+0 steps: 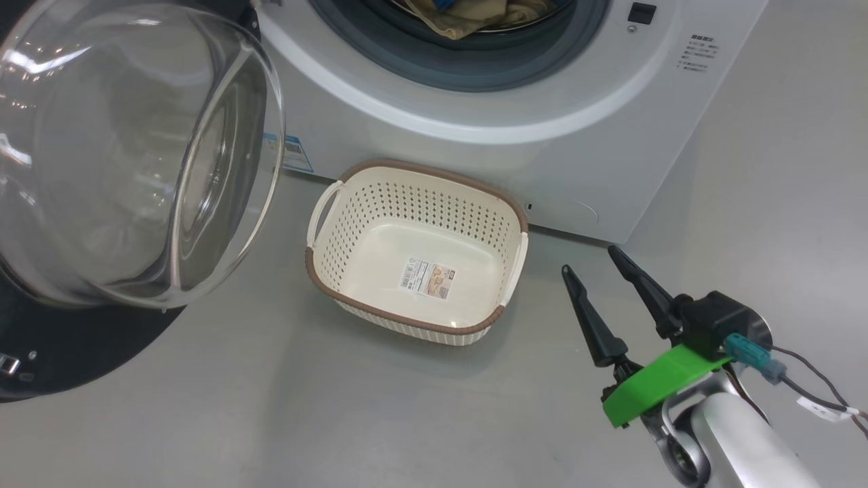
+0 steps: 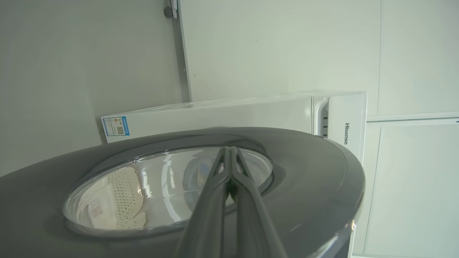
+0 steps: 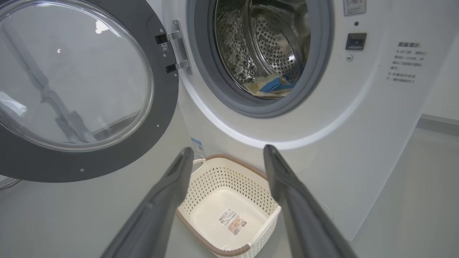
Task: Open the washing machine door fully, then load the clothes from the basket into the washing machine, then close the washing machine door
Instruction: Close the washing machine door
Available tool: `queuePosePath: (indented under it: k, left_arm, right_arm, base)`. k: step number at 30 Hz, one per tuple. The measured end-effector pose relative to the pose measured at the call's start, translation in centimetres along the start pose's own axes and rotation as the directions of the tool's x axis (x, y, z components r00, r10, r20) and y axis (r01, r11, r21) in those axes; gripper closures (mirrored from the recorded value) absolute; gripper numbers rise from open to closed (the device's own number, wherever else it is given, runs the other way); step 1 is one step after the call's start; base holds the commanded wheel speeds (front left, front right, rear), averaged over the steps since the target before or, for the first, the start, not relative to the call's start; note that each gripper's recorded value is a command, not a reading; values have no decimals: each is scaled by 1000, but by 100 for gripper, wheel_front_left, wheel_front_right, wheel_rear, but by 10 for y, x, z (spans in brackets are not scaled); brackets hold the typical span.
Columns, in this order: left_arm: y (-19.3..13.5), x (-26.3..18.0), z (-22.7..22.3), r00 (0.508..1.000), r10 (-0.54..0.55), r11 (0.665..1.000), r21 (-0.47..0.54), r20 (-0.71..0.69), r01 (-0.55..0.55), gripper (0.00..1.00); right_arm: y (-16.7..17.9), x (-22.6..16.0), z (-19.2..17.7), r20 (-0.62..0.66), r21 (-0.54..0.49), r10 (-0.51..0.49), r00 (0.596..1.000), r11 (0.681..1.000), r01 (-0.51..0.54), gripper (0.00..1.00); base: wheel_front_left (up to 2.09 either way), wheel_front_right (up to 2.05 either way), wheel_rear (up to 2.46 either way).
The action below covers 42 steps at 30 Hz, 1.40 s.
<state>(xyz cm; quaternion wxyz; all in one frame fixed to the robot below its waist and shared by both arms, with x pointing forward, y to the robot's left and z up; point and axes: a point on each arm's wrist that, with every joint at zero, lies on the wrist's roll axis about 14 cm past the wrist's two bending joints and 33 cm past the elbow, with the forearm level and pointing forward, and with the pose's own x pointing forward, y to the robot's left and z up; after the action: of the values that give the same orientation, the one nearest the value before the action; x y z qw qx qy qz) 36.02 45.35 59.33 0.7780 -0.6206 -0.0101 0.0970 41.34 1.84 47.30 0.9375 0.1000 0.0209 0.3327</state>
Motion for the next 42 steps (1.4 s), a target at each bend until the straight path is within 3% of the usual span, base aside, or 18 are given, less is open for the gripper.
queuePosePath:
  k: [16, 35, 42]
  left_arm:
    - [-33, -7, -34, 993, -50, 996, 65, -105, 57, 100]
    - [-66, 16, -111, 941, -96, 978, 144, -325, 149, 100]
    - [-82, 36, -152, 921, -152, 969, 129, -359, 210, 100]
  right_arm:
    - [-9, -2, 15, 41, -3, -45, 998, 999, 45, 0]
    - [-28, -20, 17, 51, 27, -140, 989, 990, 139, 0]
    - [-36, -26, 18, 56, 32, -175, 983, 984, 173, 0]
  base:
    - [0, 0, 0]
    - [0, 0, 0]
    - [0, 0, 0]
